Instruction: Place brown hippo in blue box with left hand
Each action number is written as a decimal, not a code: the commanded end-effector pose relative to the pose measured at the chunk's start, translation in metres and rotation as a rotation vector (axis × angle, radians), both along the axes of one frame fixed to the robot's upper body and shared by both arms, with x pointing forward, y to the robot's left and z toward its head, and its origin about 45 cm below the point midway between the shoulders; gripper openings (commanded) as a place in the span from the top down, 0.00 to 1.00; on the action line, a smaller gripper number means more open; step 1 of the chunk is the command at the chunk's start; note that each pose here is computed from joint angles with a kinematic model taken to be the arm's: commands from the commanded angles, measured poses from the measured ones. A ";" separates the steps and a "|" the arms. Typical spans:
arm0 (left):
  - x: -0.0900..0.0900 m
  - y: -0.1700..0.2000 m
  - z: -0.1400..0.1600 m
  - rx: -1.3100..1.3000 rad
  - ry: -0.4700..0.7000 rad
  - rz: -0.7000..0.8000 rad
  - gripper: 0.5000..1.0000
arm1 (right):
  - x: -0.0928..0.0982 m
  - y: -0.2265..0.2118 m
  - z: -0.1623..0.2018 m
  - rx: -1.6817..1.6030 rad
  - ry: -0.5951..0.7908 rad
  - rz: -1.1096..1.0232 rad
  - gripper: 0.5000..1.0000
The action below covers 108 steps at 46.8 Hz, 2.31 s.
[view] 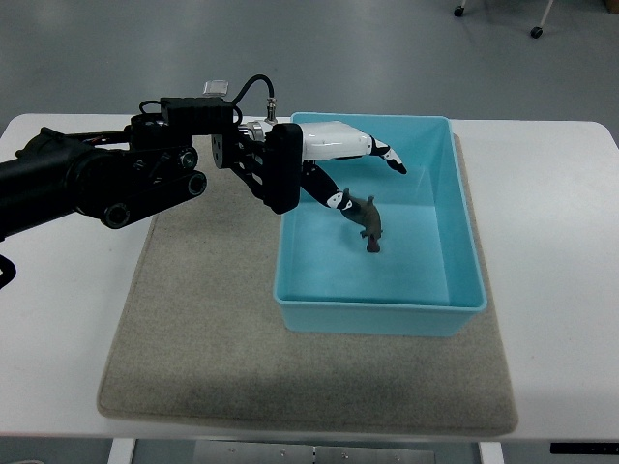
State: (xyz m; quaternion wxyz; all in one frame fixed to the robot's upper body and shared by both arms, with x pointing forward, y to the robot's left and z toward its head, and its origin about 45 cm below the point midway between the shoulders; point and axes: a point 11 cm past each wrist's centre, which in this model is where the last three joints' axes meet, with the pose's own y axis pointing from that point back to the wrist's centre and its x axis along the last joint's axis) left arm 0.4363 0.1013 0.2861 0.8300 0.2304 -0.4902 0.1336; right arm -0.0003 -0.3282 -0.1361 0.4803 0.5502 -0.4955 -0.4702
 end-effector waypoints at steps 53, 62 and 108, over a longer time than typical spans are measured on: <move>0.034 0.182 0.015 -0.943 0.914 0.586 0.00 | 0.001 0.000 0.000 0.000 -0.001 0.000 0.13; 0.025 0.198 -0.001 -0.990 1.039 0.594 0.00 | 0.000 0.000 0.000 0.000 0.000 0.000 0.13; 0.029 0.221 -0.038 -1.334 1.238 0.675 0.00 | 0.000 0.000 0.000 0.000 0.000 0.000 0.13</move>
